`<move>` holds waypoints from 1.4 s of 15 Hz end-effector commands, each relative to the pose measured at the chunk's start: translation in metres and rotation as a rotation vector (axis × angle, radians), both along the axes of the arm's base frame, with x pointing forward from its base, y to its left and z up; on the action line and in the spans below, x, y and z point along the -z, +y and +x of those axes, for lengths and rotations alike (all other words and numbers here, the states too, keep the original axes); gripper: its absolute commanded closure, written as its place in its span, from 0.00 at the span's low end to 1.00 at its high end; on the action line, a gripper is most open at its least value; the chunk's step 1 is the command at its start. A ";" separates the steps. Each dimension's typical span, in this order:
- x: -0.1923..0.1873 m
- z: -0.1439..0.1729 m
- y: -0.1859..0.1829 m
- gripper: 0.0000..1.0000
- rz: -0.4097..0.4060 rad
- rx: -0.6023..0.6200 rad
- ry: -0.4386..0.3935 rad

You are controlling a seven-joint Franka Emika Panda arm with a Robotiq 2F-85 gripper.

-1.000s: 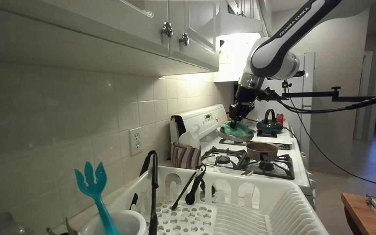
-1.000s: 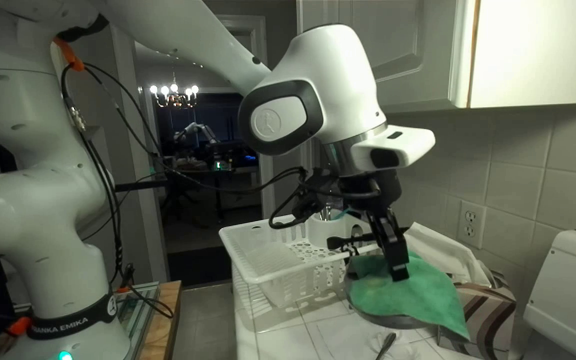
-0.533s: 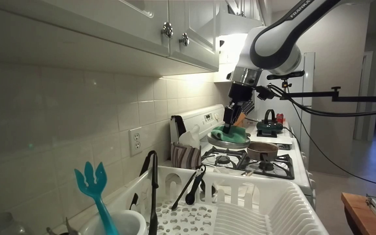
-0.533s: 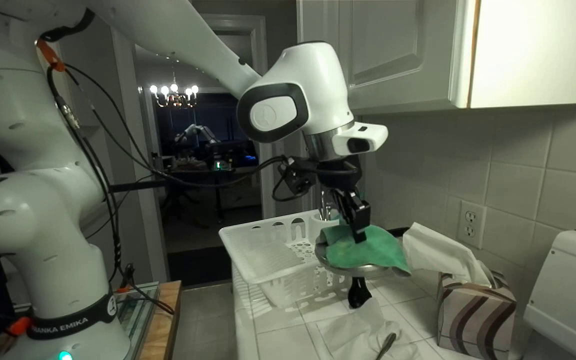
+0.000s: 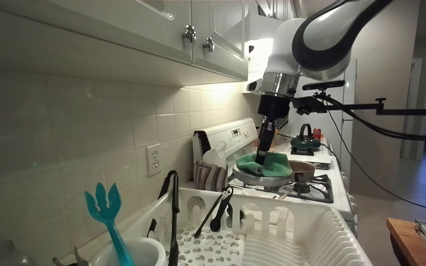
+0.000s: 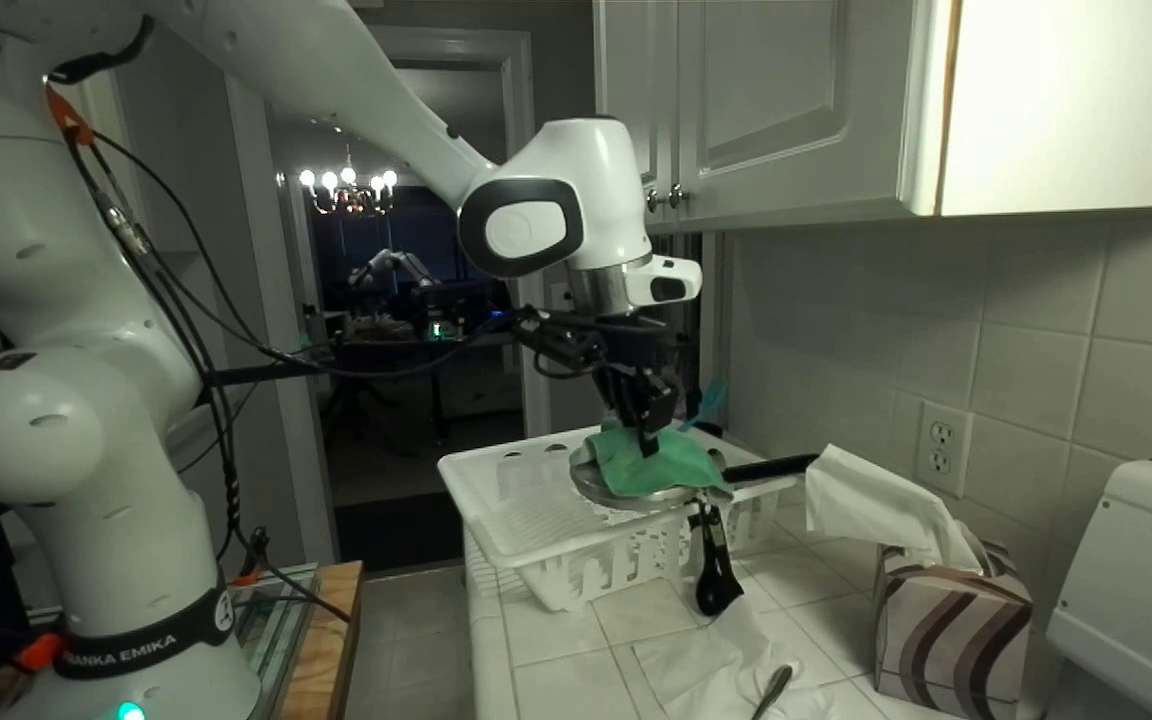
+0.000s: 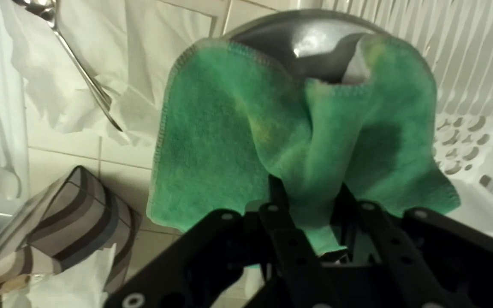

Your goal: Use the green towel to remove the lid from the silver pot and place it on the dishrack then place the towel on the countertop.

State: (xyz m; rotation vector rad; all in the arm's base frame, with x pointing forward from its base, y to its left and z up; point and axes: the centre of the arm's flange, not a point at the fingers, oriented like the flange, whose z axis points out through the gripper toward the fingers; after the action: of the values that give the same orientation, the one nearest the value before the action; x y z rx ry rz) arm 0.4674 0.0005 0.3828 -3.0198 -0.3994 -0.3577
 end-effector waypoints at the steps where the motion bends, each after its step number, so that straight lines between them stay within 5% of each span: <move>1: 0.002 -0.025 0.029 0.93 -0.009 -0.139 0.000; 8: 0.017 -0.050 0.073 0.93 -0.019 -0.309 0.005; 21: 0.014 -0.060 0.083 0.93 -0.007 -0.385 0.000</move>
State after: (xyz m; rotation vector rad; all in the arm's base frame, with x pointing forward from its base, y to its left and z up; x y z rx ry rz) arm 0.4201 0.0850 0.3635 -2.8931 -0.9485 -0.2947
